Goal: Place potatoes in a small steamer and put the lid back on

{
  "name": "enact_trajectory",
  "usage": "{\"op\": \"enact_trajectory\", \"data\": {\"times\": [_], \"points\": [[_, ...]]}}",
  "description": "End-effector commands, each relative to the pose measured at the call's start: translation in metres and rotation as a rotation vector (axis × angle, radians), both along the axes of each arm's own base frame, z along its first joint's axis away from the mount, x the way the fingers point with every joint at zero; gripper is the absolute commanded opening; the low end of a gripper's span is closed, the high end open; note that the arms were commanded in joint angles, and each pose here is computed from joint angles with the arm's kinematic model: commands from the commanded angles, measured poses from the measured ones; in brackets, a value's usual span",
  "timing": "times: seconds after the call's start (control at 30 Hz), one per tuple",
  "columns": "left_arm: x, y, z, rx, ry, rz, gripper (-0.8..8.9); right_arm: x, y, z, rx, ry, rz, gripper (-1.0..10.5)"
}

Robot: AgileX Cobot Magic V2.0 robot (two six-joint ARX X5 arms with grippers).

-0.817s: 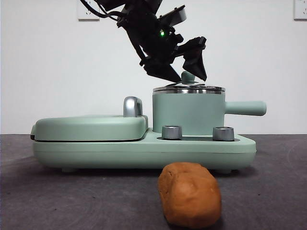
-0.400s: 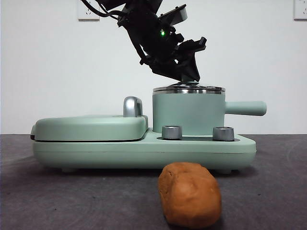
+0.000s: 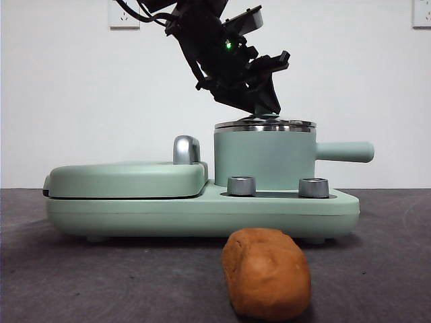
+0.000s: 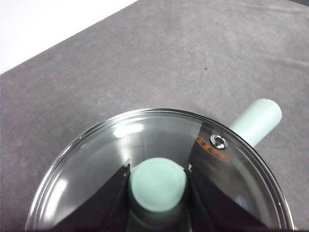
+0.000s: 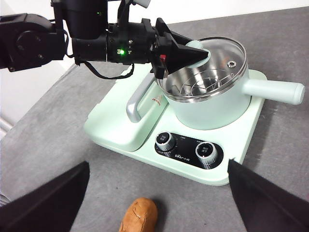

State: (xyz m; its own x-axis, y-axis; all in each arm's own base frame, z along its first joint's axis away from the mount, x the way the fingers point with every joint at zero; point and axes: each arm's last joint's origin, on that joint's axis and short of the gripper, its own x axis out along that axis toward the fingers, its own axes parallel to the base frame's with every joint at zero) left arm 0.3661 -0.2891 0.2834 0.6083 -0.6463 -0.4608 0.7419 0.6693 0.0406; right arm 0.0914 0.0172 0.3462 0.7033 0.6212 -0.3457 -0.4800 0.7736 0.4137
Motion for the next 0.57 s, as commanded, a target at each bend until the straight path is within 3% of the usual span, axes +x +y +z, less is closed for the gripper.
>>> {"op": "enact_trajectory", "data": {"times": [0.03,0.3,0.57], "points": [[-0.004,-0.007,0.019,-0.068,-0.013,-0.004,0.08,0.0,0.0,0.005,-0.004,-0.018,0.003,4.6],[-0.016,0.009,0.06,-0.117,-0.071,0.005,0.08,0.008,0.002,-0.003,0.005,0.096,0.002,4.6],[-0.025,0.034,0.08,-0.087,-0.039,0.038,0.08,0.026,0.018,-0.012,-0.024,0.227,0.043,4.6]]}}
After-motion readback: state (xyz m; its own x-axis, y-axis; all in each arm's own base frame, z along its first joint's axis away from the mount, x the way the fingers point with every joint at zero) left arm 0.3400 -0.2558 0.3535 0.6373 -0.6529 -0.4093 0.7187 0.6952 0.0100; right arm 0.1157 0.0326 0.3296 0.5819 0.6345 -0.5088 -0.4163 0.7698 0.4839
